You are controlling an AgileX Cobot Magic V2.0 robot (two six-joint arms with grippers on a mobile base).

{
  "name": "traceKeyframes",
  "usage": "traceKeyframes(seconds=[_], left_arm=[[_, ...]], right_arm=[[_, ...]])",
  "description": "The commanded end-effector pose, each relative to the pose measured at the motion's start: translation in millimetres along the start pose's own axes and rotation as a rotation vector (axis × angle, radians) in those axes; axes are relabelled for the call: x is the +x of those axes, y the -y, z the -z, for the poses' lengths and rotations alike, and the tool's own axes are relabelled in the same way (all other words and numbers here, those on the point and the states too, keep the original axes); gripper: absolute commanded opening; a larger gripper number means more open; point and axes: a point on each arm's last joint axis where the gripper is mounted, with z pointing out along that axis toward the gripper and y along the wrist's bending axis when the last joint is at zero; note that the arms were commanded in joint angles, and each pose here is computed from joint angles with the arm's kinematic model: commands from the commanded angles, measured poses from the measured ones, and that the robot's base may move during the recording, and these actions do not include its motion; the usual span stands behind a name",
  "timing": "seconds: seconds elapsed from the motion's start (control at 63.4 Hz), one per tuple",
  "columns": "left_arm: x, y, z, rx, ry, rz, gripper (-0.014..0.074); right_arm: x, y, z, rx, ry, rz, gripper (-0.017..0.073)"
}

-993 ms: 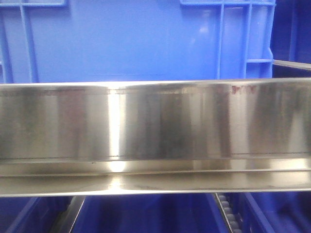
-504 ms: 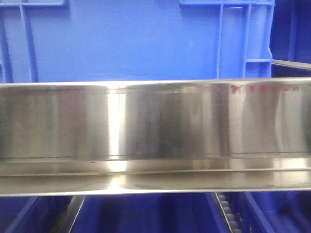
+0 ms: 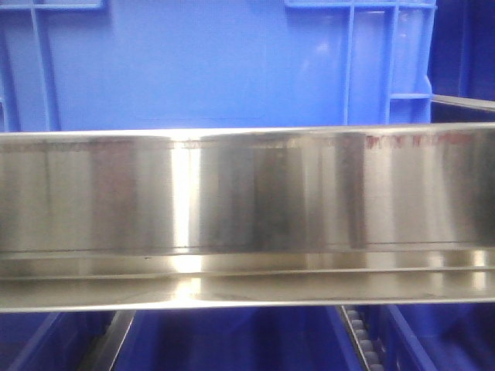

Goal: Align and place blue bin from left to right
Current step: 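Clamp the large blue bin's side walls with both grippers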

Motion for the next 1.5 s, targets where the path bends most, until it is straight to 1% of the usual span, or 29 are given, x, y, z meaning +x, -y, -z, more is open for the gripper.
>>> traceKeyframes(seconds=[0.0, 0.047, 0.095, 0.126, 0.189, 0.315, 0.52, 0.694, 1.04, 1.277, 1.482], left_arm=[[-9, -3.2, -18, -0.052, -0.09, 0.054, 0.0546], [-13, -5.9, -26, -0.089, -0.133, 0.089, 0.0545], [-16, -7.7, -35, -0.115, -0.175, 0.106, 0.0545], [-19, -7.9, -38, -0.12, -0.192, 0.109, 0.0545], [-21, -8.1, -51, -0.129, -0.254, 0.115, 0.0545], [-32, -7.8, -81, -0.133, -0.262, 0.125, 0.0545], [-23, -7.7, -124, -0.142, -0.348, 0.122, 0.0545], [-13, -11.5, -152, -0.185, -0.407, 0.093, 0.0545], [6, -11.4, -192, -0.19, -0.501, 0.085, 0.0545], [13, -10.8, -203, -0.186, -0.528, 0.088, 0.0545], [13, -10.8, -204, -0.186, -0.531, 0.087, 0.0545]], right_arm=[[-6, 11.4, -21, 0.095, -0.133, -0.024, 0.0559], [-11, 17.8, -33, 0.15, -0.19, -0.056, 0.0559], [-14, 21.7, -42, 0.18, -0.233, -0.068, 0.0559], [-17, 23.5, -48, 0.19, -0.253, -0.065, 0.0559], [-24, 25.1, -62, 0.186, -0.263, -0.068, 0.0559], [-31, 30.8, -93, 0.192, -0.283, -0.067, 0.0559], [-17, 39.3, -144, 0.187, -0.385, -0.082, 0.0559], [-5, 44.4, -170, 0.189, -0.447, -0.089, 0.0559], [13, 50.3, -203, 0.187, -0.526, -0.1, 0.0559], [17, 48.8, -216, 0.175, -0.52, -0.099, 0.0559], [18, 49.0, -221, 0.174, -0.516, -0.098, 0.0559]])
